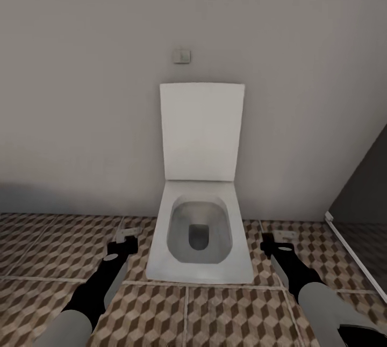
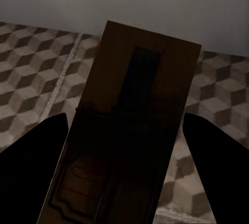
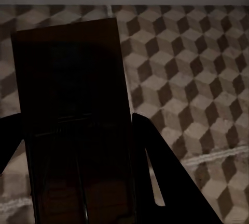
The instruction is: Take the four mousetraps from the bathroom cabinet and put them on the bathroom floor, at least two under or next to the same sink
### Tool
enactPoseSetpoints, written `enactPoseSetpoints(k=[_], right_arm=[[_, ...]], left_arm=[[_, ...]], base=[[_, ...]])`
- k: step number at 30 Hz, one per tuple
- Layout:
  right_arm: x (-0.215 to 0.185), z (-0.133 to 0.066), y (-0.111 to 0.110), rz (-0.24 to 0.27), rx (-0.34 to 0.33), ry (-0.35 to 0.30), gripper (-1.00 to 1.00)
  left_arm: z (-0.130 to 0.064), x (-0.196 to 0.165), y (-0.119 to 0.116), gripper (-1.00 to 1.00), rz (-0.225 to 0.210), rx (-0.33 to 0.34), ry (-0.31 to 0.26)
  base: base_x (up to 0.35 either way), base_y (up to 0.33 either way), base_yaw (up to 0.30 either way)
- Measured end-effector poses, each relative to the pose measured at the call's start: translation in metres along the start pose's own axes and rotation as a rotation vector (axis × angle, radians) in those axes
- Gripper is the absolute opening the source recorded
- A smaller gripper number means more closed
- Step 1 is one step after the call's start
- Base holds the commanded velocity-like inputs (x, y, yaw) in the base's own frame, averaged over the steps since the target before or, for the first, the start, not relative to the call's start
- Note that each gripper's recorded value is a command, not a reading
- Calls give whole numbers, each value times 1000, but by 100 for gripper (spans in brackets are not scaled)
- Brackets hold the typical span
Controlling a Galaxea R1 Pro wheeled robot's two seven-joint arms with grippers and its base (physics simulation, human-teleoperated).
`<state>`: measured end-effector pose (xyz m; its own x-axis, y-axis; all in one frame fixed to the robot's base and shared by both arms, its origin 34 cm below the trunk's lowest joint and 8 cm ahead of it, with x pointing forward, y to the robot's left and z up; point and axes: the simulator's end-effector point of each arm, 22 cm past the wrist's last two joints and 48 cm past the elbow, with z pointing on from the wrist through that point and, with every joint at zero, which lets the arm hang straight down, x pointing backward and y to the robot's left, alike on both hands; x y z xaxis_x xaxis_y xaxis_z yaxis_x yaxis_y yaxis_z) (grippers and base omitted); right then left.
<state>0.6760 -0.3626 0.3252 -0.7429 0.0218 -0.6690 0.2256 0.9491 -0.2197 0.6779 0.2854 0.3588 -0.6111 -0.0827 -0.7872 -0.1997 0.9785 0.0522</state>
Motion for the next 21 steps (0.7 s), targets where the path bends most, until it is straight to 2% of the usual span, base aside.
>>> enactPoseSetpoints(k=[21], right_arm=[[33,19,3,-17,15,52,-100]], left_arm=[[16,35,1,-100,13,-5,59]], base=[[0,0,0]])
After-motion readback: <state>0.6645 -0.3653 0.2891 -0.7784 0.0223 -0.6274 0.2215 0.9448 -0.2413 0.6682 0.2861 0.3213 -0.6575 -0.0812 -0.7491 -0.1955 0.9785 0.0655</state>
